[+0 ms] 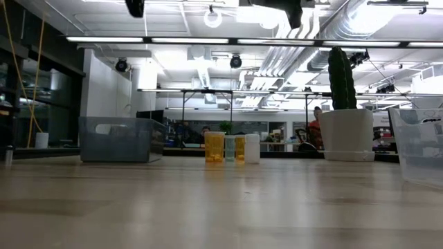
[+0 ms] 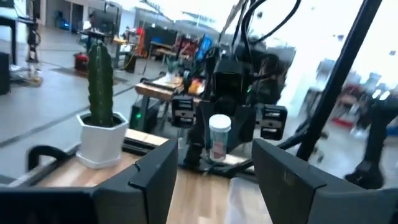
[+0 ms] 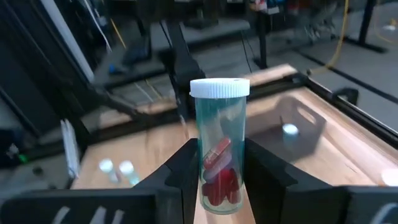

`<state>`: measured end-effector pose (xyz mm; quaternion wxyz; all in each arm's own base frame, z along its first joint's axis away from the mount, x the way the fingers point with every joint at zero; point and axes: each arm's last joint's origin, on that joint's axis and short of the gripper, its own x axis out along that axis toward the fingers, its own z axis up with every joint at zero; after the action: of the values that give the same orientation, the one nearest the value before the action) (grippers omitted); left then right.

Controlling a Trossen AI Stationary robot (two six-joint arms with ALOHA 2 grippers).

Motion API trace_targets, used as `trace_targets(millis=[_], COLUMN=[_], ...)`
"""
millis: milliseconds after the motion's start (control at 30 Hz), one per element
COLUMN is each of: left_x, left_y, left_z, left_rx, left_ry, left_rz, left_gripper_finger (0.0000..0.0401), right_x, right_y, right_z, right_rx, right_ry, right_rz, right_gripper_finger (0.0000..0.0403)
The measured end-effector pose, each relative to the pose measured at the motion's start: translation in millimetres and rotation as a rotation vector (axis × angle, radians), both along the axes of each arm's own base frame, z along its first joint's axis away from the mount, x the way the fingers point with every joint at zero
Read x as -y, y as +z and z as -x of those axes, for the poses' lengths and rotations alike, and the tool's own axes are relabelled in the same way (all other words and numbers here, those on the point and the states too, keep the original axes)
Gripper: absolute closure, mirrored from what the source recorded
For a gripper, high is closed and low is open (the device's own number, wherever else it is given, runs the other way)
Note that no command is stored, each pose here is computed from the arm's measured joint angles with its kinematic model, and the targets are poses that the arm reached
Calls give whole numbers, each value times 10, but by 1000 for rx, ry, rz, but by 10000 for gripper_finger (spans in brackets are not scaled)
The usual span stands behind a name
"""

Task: Pick and place medicine bottles into bin by pill shape (circle, oval)
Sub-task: Put the small blue medicine bottle into the transparent bin

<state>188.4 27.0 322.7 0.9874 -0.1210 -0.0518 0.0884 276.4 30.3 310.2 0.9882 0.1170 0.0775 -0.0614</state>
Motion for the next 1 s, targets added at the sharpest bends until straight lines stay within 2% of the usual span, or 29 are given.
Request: trace_targets(millis=[200,467,567,633,733,1000], left_x=[59,50,47,47,46,41], left_y=[-250,-260,-263,-267,-281,-290], left_z=[22,24,24,24,22,23], left_rx=[2,3,1,-4,-19,-27], left_ry=[-35,10,23,23,24,32], left_rz=[66,68,69,70,71,72], left_gripper_finger=[208,208,208,208,208,208], right_x=[-34,-27,-29,-59,-171,-711], right_y=[-142,-143,-137,-116,-127,-360], right_z=[27,30,38,68,159,589], right_rx=[114,137,138,139,65,-360], right_ry=[11,9,14,60,155,221], right_rz=[-28,-33,-75,-135,-247,-593], right_gripper_finger=[307,307,307,307,307,307])
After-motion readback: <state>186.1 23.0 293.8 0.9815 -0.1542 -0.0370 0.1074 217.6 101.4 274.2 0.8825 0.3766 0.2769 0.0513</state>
